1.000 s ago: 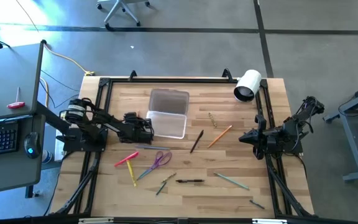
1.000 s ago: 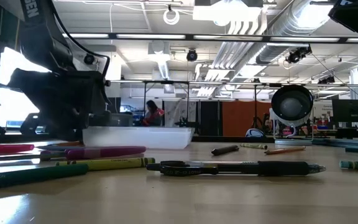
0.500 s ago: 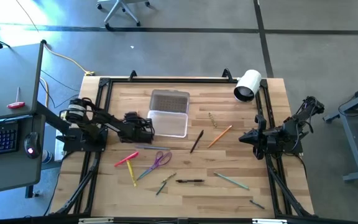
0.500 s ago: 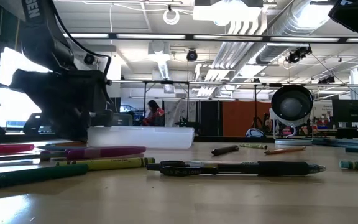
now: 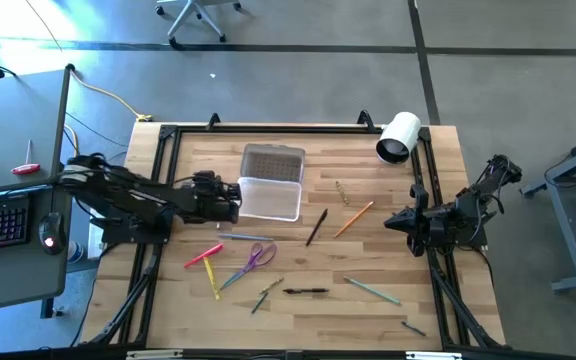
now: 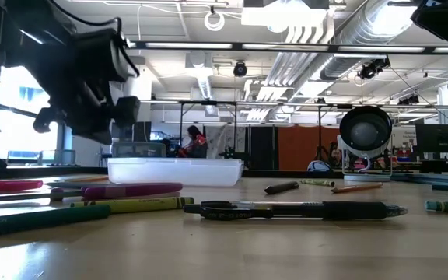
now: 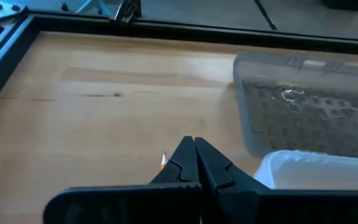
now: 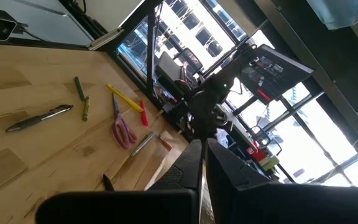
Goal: Pick & place school supplies into a supply box
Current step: Put the orange pencil into the black supply box
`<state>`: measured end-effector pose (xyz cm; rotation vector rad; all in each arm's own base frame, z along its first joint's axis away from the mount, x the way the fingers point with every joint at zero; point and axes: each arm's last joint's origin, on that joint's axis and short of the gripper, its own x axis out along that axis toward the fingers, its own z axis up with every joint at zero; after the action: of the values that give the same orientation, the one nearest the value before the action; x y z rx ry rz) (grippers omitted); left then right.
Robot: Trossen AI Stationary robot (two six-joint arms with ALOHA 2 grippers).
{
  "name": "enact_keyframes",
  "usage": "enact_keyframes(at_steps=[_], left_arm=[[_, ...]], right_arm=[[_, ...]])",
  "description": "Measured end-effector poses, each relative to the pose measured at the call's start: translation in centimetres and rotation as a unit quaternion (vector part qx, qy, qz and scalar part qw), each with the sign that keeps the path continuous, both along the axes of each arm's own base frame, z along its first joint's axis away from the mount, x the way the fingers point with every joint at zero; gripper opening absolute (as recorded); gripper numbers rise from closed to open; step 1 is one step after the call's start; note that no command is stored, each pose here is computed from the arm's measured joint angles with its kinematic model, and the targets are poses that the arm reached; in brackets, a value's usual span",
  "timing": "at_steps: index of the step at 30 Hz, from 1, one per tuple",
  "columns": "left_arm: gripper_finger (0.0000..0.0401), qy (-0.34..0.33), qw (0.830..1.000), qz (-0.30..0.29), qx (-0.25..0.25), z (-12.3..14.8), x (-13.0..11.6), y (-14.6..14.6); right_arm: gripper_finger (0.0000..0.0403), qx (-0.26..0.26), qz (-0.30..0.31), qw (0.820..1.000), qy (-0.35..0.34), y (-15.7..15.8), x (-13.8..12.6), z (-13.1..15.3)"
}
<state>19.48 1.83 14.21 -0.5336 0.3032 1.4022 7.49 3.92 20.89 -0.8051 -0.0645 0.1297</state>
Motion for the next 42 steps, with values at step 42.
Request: enact_keyframes(at_steps=[42], left_arm=[[0.012, 0.07, 0.986, 0.012, -0.153, -4.9, -0.1, -2.9]], right_arm=[[0.0, 0.0, -0.001, 1.0, 0.0, 0.0, 0.0, 0.0]])
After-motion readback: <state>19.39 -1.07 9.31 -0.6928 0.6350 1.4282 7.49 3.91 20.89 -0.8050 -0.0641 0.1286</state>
